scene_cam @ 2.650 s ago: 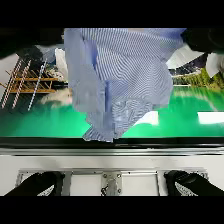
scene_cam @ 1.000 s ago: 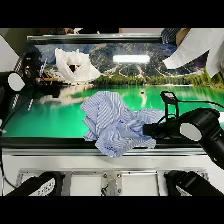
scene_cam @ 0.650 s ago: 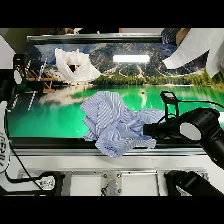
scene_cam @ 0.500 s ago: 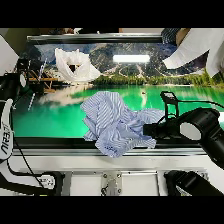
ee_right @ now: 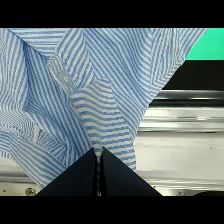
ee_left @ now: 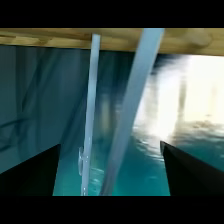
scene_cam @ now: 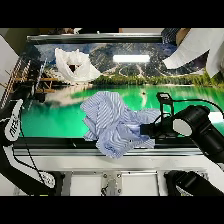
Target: Fold the clothes and pants, and hang the long-sleeved shirts on hangers.
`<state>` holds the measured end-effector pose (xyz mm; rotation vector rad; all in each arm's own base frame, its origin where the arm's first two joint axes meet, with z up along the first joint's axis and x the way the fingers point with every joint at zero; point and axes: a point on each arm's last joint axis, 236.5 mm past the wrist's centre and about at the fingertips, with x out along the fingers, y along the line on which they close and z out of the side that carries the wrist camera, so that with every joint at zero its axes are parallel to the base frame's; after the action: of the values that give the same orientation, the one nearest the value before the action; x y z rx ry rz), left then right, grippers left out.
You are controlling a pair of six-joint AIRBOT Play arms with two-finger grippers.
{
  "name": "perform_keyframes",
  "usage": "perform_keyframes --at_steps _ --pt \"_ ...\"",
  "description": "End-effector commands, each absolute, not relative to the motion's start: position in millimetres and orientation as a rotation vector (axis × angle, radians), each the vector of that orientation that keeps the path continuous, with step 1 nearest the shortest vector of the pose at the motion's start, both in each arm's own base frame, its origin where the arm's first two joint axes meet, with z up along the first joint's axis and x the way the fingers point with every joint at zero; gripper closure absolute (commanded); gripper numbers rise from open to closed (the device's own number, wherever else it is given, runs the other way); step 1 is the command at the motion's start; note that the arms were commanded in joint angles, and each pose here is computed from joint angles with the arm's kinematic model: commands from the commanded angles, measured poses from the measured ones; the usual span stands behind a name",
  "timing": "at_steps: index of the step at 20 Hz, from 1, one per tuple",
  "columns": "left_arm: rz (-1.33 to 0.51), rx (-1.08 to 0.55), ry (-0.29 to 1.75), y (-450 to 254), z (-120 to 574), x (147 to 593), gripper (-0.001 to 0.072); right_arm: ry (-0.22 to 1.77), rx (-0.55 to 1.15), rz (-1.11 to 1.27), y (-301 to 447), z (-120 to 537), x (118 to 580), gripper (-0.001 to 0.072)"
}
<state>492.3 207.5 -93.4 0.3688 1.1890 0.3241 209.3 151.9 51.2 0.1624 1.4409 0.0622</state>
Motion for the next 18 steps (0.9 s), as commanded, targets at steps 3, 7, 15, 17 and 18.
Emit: perform_keyframes --at_steps 3,7,15,17,18 --pt "0.312 0.383 1.152 216.8 -108.3 502.4 0.0018 1.490 0.163 0.060 158.3 41.0 207.1 0.0701" --pt "0.316 0.379 1.147 219.3 -107.5 502.5 0.0031 1.496 0.161 0.057 158.4 39.4 207.2 0.0701" --pt "0.322 0.382 1.164 215.5 -99.7 498.3 0.0650 1.498 0.163 0.060 159.1 39.5 206.6 0.0701" --pt "0.327 0.383 1.147 215.7 -90.5 499.9 0.0686 1.498 0.163 0.060 159.1 39.5 206.6 0.0701" --pt "0.331 0.383 1.139 216.1 -84.9 500.3 0.0686 1.498 0.163 0.060 159.1 39.5 206.6 0.0701"
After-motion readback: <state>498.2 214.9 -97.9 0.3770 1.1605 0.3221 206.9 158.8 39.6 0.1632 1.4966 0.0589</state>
